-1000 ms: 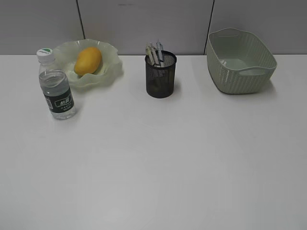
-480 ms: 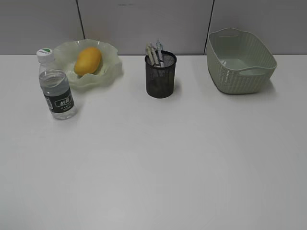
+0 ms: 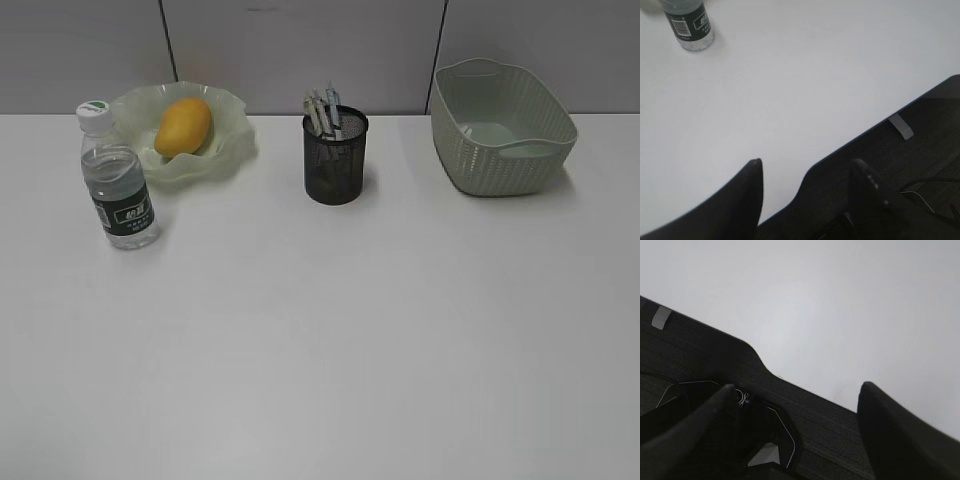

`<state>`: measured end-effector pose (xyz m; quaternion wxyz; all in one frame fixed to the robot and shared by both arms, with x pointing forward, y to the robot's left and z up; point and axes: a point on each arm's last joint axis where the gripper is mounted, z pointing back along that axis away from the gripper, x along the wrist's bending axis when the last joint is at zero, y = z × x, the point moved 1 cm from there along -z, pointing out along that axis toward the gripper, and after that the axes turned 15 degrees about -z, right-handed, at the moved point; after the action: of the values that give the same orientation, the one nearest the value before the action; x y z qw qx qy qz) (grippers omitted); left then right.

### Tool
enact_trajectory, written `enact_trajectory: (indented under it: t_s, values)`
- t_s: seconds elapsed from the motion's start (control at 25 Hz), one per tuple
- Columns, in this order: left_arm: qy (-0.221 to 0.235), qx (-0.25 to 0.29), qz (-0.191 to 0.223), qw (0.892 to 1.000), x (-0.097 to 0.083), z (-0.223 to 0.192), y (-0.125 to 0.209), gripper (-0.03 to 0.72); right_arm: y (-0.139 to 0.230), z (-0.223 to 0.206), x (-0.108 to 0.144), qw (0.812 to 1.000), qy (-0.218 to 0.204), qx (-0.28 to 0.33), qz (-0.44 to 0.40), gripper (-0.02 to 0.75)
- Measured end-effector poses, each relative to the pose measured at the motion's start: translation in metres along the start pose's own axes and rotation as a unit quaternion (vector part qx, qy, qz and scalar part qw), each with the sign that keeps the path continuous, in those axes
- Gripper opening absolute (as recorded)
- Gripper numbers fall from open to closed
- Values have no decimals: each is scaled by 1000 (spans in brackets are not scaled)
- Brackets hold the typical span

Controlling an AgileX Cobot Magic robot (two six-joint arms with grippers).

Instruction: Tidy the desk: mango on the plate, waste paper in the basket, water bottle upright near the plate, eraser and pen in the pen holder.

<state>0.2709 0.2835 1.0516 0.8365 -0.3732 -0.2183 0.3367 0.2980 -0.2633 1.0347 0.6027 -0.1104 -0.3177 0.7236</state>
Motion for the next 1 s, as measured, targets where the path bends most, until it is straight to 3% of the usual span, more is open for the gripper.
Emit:
enact_trajectory:
  t_s: [0.8,1.0]
  values:
    - [0,0,-2,1000,0,0,0,415,0,0,0,1000,0,0,0,581]
    - [-27,0,21,999,2,1,1,415,4,9,-1,999,-8,-32,-2,581]
